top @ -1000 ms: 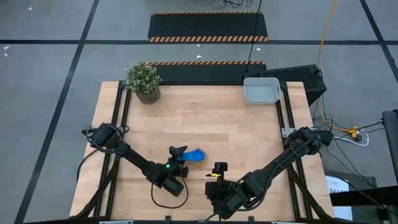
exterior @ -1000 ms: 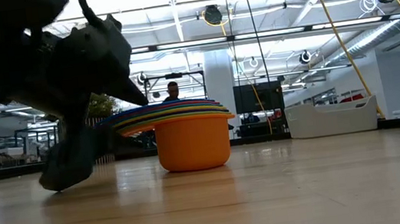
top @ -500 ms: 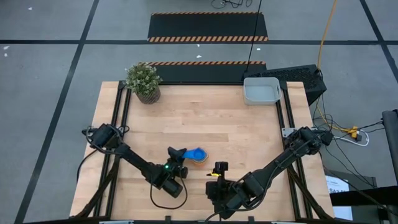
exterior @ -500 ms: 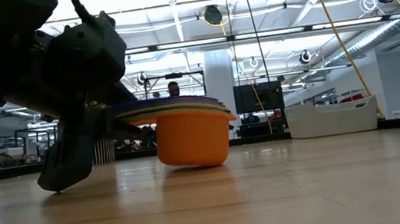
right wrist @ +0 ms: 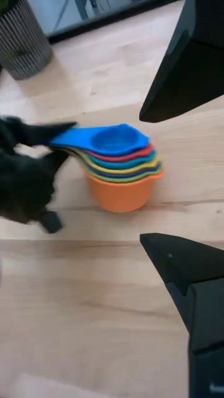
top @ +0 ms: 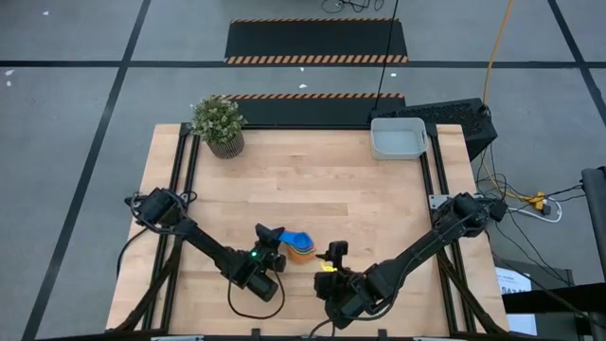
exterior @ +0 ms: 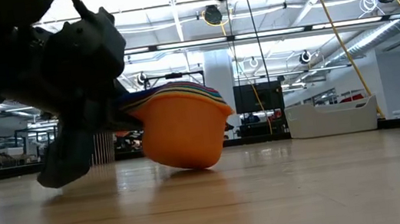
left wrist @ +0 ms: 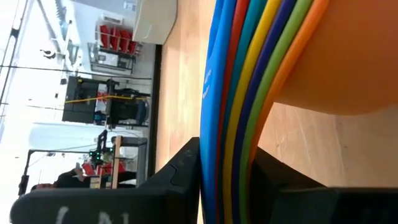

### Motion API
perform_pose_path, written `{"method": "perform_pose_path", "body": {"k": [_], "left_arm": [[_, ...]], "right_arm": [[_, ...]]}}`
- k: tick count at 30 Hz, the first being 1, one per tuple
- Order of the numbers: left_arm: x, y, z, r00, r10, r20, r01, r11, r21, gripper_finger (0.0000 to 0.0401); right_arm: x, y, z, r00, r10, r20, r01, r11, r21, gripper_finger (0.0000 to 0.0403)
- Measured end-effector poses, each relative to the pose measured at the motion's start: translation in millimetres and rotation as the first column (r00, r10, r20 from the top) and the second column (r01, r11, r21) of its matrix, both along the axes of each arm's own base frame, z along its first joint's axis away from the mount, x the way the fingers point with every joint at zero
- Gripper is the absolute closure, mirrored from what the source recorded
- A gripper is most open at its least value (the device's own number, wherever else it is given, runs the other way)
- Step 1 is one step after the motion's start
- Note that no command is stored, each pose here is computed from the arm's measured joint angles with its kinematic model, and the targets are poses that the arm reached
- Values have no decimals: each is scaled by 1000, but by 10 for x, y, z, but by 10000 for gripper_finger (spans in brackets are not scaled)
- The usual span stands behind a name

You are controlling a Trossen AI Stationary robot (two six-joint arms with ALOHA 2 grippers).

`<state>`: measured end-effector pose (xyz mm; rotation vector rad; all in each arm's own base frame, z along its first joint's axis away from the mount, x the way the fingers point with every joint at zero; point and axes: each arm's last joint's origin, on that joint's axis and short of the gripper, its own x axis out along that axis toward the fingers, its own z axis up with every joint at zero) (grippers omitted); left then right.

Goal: Nest measuring cups in basket
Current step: Put the stacked measuring cups into the gray bin

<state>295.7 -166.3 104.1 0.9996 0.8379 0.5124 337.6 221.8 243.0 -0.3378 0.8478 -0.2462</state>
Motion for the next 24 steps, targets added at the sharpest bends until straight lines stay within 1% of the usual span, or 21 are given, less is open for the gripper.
{"method": "perform_pose_path", "body": {"k": [3, 5, 8, 11, 13, 15, 16, 18, 21, 24], "left_arm": [[11, 32, 80, 1000, -3, -9, 3, 1000, -11, 320], [22, 91, 184, 1000, 10, 0, -10, 1000, -27, 320], [66, 224, 403, 997, 49, 51, -45, 996, -74, 320], [109, 403, 591, 992, 95, 84, -85, 989, -117, 320], [133, 530, 702, 989, 119, 92, -108, 988, -113, 320], [165, 645, 806, 987, 130, 96, -121, 988, -96, 320], [186, 698, 851, 987, 131, 96, -123, 989, -85, 320], [248, 797, 937, 985, 130, 111, -124, 990, -66, 320], [377, 961, 1058, 984, 120, 135, -119, 993, -17, 320], [527, 1159, 1177, 984, 86, 154, -92, 995, 33, 320]], "right_arm": [[-13, -64, -129, 999, 0, -36, -2, 999, -37, 106], [-27, -99, -186, 999, 1, -48, -5, 996, -91, 106], [-45, -152, -252, 998, 1, -56, -12, 980, -200, 106], [-85, -207, -283, 998, -16, -63, -6, 945, -328, 106], [-123, -252, -263, 997, -45, -58, 18, 914, -405, 106], [-206, -295, -180, 996, -81, -31, 59, 891, -450, 106], [-256, -310, -132, 995, -99, -14, 82, 889, -451, 106], [-392, -324, 0, 992, -127, 20, 124, 898, -423, 106], [-588, -328, 184, 983, -166, 72, 181, 919, -350, 106], [-750, -311, 323, 974, -184, 131, 214, 937, -276, 106]]}}
